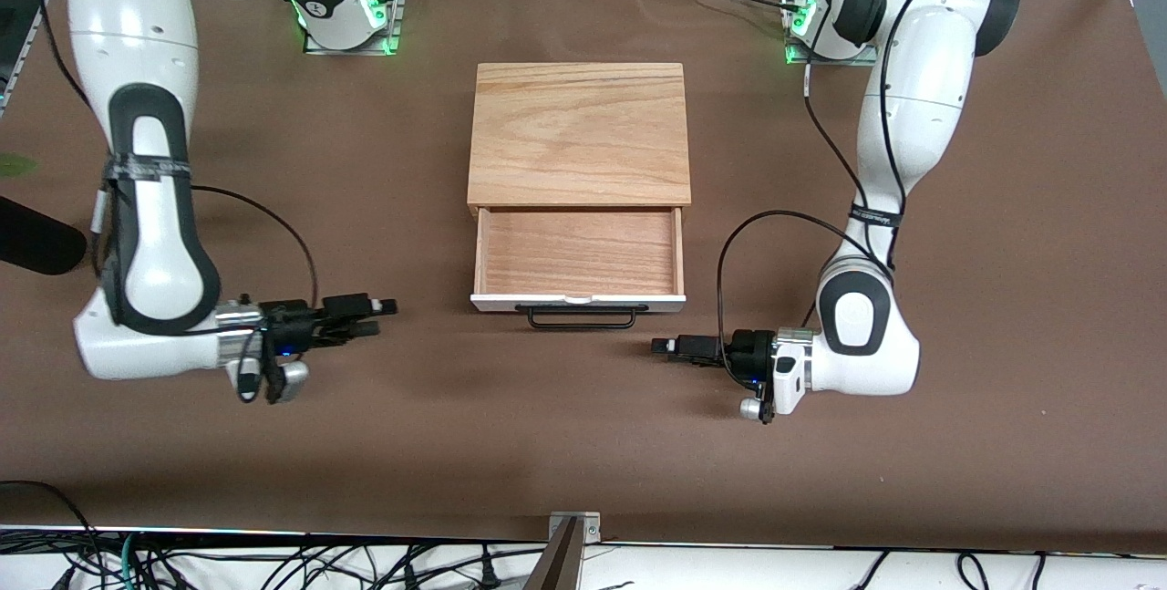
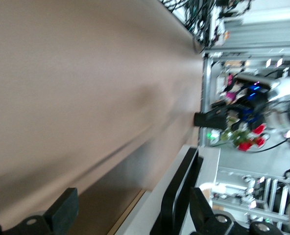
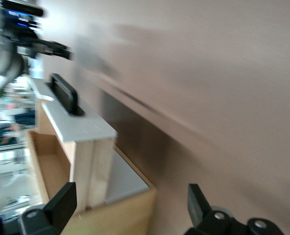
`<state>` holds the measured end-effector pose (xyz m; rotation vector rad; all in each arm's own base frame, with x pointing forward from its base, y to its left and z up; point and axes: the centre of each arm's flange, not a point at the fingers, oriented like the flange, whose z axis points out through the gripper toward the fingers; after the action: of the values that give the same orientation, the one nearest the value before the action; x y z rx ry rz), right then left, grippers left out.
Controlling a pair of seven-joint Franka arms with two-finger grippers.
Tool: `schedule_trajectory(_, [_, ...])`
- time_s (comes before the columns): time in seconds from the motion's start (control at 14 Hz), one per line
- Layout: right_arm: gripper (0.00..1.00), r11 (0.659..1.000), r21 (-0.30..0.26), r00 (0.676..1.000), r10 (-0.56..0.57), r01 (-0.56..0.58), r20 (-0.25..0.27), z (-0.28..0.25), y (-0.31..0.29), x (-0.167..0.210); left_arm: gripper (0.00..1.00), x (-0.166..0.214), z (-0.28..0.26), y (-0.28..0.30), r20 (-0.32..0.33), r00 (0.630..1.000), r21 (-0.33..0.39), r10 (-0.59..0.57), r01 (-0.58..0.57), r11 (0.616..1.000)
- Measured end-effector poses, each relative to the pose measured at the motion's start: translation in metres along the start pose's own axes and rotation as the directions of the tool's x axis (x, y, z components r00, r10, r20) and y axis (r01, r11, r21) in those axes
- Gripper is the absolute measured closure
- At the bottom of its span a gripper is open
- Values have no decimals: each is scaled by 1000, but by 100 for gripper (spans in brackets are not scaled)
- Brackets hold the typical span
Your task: Pull top drawer with both arms simultaneously
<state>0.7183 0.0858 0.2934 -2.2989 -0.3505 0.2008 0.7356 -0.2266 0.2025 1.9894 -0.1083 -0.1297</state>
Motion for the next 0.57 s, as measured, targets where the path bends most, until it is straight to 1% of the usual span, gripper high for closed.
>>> schedule_trajectory(0.07, [0, 997, -81, 1000, 17, -15, 26, -17, -15, -4, 0, -1, -14, 1, 22, 1000, 41, 9, -10, 999])
schedule_trajectory(0.14, [0, 986, -165, 997, 49, -39, 58, -31, -34, -10, 0, -2, -31, 1, 45, 999, 84, 17, -20, 996])
schedule_trajectory(0.21, [0, 965, -253, 992, 96, -72, 82, -45, -54, -17, 0, -4, -52, 1, 70, 997, 128, 22, -31, 991])
schedule_trajectory(0.29, [0, 936, -338, 985, 141, -101, 95, -58, -74, -25, 0, -6, -72, 2, 93, 995, 171, 24, -40, 984])
schedule_trajectory(0.36, [0, 899, -421, 978, 180, -119, 106, -70, -95, -34, 0, -7, -93, 5, 115, 993, 218, 27, -52, 975])
schedule_trajectory(0.43, [0, 854, -503, 971, 213, -131, 107, -83, -117, -43, 0, -9, -114, 11, 131, 991, 271, 34, -69, 960])
schedule_trajectory(0.5, [0, 800, -584, 967, 237, -139, 94, -97, -136, -53, 0, -10, -137, 20, 143, 988, 333, 49, -95, 938])
schedule_trajectory(0.57, [0, 756, -639, 968, 241, -140, 74, -111, -155, -61, 0, -12, -158, 29, 153, 986, 392, 64, -120, 912])
